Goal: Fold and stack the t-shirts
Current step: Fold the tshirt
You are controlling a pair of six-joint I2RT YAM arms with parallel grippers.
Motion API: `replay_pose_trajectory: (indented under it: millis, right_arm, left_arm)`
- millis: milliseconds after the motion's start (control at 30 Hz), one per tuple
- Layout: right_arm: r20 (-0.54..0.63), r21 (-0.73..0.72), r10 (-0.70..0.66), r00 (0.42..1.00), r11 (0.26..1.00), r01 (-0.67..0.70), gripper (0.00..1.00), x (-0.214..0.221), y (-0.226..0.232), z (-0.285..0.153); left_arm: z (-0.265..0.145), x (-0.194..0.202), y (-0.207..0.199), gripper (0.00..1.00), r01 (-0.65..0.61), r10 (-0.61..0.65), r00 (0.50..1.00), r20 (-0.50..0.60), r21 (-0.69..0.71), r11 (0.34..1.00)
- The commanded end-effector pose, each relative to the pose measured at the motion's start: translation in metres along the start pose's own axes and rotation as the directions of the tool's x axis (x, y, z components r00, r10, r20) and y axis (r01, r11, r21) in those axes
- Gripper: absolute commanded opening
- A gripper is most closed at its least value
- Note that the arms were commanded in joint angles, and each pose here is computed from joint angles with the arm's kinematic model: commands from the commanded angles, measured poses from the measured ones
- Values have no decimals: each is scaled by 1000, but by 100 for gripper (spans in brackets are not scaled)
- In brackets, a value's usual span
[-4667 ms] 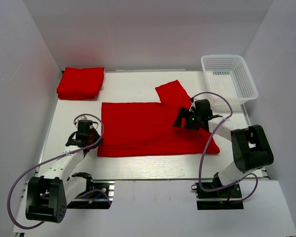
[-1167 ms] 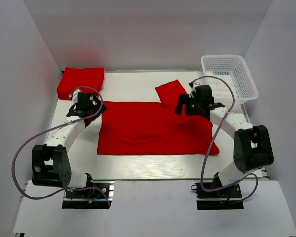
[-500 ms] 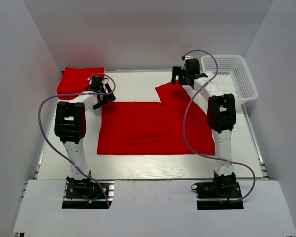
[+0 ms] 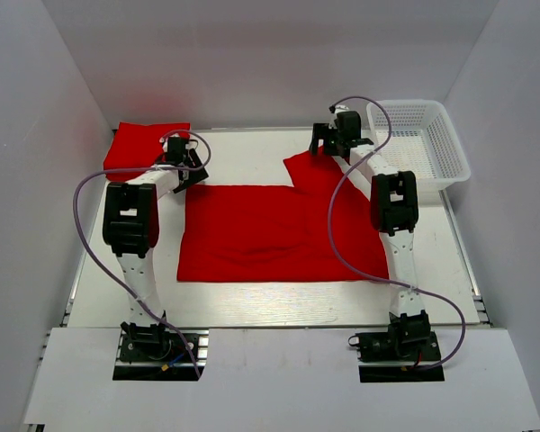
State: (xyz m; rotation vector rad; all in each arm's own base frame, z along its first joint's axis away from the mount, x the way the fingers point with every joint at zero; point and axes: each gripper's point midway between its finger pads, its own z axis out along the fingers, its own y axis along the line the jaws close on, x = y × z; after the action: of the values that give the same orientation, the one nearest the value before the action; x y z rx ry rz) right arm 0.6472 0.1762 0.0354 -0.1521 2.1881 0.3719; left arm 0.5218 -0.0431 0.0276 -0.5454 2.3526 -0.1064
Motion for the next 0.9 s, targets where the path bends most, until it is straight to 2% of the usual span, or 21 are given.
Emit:
replay_pose_trajectory:
  millis: [0,33,67,100,200,267,300,333,367,400,433,467,500,533,633,667,733,767,800,867]
  right_arm:
    - [-1,-82,-10,1000,997,10,90,-3,17,3]
    - [-3,-102,-20,1000,995,20,87,-1,21,2]
    - [-19,-105,-18,1000,994,16,79,2,22,0]
    - [-35,-115,-30,999,993,26,75,6,22,-1]
    - [-90,-116,-16,996,993,6,61,20,24,-3]
    - [-103,-120,-14,995,993,2,55,24,25,-3]
    - [-126,-107,-9,992,994,-5,45,29,23,-5]
    - [-131,-95,-13,991,995,0,40,30,21,-5]
    - [-136,-86,-19,991,996,7,34,31,20,-5]
    - [-148,-75,-23,989,997,12,23,34,19,-6]
    - [-149,-51,-30,988,998,22,19,34,15,-5]
    - [-150,-40,-37,988,999,31,14,34,16,-5]
    - [-160,-27,-34,986,999,30,0,37,13,-5]
    - [-149,-3,-41,988,999,41,0,32,9,-6]
    - [-106,-6,-70,992,998,70,0,21,12,-10]
    - [-54,-16,-80,995,997,79,0,-4,18,-22]
    - [22,-51,-114,993,992,115,0,-22,28,-27]
    - [24,-65,-131,991,989,132,0,-19,28,-30]
    - [100,-83,-158,982,983,166,0,-47,38,-50]
    - [175,-123,-186,967,970,208,0,-65,49,-70]
  left_arm:
    - [5,34,11,78,1,-2,995,-95,-9,1000]
    - [3,35,12,74,2,-2,996,-90,-6,1000]
    - [3,33,8,72,4,-3,996,-87,13,1000]
    - [0,37,8,65,5,-3,995,-96,20,1000]
    - [0,39,9,63,13,-11,994,-105,15,1000]
    - [-1,42,11,56,20,-19,993,-118,6,1000]
    - [-2,45,12,53,19,-18,992,-128,1,1000]
    - [-1,44,14,44,17,-18,992,-121,-11,1000]
    - [-2,46,15,40,16,-17,991,-130,-16,1000]
    - [-2,46,15,35,16,-17,991,-130,-16,1000]
    - [-2,50,18,22,14,-17,990,-139,-21,1000]
    - [-4,47,16,17,15,-17,991,-132,-17,1000]
    - [-7,48,17,11,15,-17,991,-131,-17,1000]
    - [-7,48,17,0,15,-17,991,-131,-17,1000]
    - [-11,32,10,0,11,-10,997,-83,12,1000]
    - [-15,24,6,0,14,-12,998,-59,25,1000]
    - [-20,9,-3,0,8,-7,1000,-10,66,998]
    - [-27,0,-7,0,9,-10,1000,10,77,997]
    - [-30,0,-6,0,10,-12,1000,23,83,996]
    - [-39,-12,-10,0,13,-20,997,71,100,995]
